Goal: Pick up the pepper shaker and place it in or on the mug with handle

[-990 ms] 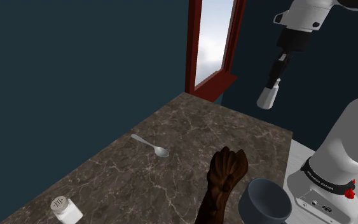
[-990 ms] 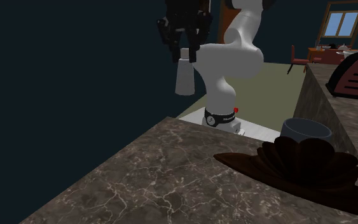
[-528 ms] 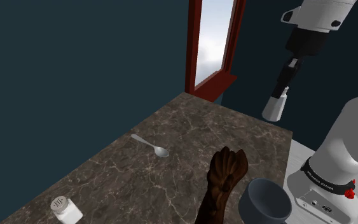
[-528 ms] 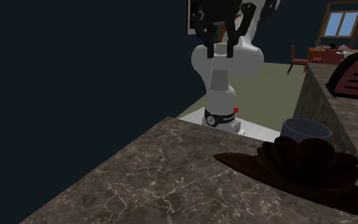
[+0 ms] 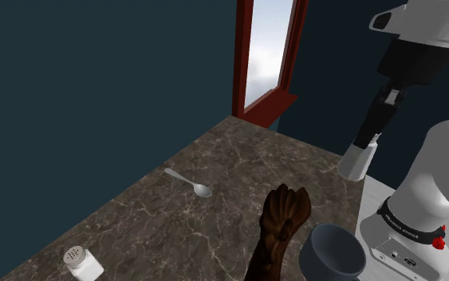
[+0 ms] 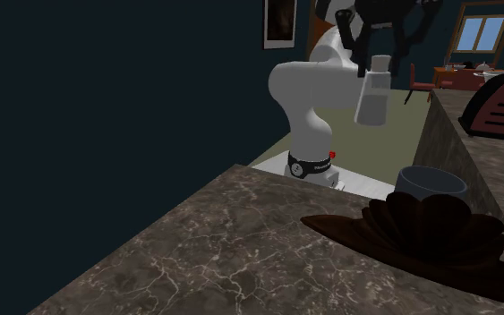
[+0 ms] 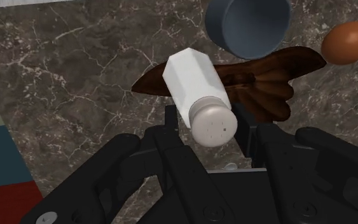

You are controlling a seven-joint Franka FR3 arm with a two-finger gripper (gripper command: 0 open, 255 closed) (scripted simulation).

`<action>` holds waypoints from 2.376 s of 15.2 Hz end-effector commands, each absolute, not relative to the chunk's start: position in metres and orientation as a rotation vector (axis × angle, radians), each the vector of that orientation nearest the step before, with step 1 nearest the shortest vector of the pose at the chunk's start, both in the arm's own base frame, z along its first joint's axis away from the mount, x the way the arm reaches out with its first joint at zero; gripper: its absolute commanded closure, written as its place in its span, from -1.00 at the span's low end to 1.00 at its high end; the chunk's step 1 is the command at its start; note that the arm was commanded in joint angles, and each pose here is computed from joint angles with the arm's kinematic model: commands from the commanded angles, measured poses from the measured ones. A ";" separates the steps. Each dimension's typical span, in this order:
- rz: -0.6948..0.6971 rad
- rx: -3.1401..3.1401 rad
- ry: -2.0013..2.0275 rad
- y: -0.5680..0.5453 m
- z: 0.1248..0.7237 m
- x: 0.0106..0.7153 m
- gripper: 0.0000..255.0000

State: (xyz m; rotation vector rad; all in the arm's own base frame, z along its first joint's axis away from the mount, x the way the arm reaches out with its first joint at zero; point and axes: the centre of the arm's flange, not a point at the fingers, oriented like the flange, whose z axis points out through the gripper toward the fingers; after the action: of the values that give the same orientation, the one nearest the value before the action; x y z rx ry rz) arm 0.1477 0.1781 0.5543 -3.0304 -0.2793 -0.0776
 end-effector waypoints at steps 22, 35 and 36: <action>-0.076 -3.030 -0.278 0.289 0.503 0.068 1.00; -0.076 -3.030 -0.278 0.289 0.464 0.068 1.00; -0.076 -3.030 -0.278 0.289 0.464 0.068 1.00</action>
State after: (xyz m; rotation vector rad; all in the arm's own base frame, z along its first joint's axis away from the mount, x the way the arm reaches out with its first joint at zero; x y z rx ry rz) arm 0.0681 0.2885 0.4647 -3.0285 -0.2776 -0.0784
